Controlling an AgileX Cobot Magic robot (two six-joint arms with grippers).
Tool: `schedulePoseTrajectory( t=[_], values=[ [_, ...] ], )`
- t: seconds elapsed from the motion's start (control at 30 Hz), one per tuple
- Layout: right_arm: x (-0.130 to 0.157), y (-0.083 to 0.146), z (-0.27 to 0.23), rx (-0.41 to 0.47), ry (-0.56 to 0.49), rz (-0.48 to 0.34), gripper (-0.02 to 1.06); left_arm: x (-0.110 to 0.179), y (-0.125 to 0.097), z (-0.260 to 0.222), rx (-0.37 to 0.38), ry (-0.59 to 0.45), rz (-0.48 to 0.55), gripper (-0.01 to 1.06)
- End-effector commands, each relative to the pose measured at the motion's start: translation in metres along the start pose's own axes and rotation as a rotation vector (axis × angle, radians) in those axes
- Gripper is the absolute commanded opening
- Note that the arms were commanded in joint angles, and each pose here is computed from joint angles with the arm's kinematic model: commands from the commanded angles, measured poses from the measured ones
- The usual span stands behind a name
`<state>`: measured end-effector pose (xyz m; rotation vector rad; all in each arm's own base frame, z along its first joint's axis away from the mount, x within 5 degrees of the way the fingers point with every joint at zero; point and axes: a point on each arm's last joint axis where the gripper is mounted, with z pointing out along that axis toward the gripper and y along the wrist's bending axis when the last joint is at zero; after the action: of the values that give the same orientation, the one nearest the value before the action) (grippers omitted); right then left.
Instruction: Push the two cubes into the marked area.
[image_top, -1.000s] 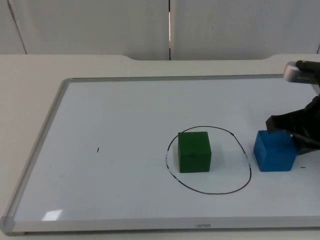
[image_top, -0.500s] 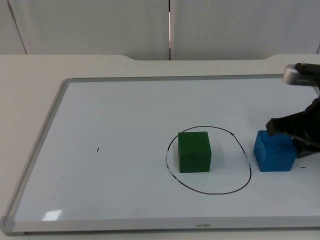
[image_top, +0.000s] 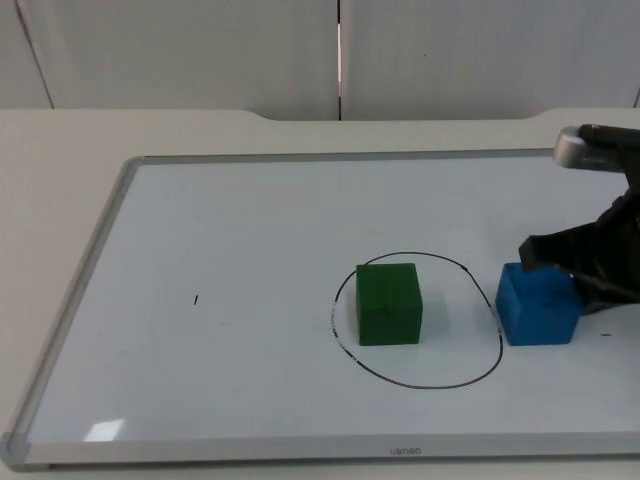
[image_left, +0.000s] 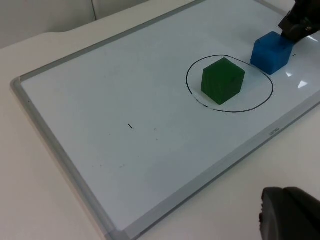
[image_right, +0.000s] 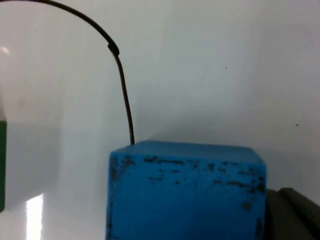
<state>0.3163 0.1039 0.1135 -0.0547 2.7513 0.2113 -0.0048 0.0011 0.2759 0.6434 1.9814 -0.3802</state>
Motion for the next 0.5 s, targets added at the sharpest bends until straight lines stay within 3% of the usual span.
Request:
schedulePoseTrajectory(
  t=[0.0, 0.47],
  values=[
    [0.0001, 0.0028, -0.0015, -0.002, 0.006, -0.007, 0.0, 0.0014, 0.0004, 0.0004, -0.001, 0.004, -0.002, 0.0],
    [0.0009, 0.0113, -0.0013, -0.021, -0.008, -0.006, 0.0, 0.0014, 0.0004, 0.0004, -0.001, 0.004, -0.002, 0.0]
  ],
)
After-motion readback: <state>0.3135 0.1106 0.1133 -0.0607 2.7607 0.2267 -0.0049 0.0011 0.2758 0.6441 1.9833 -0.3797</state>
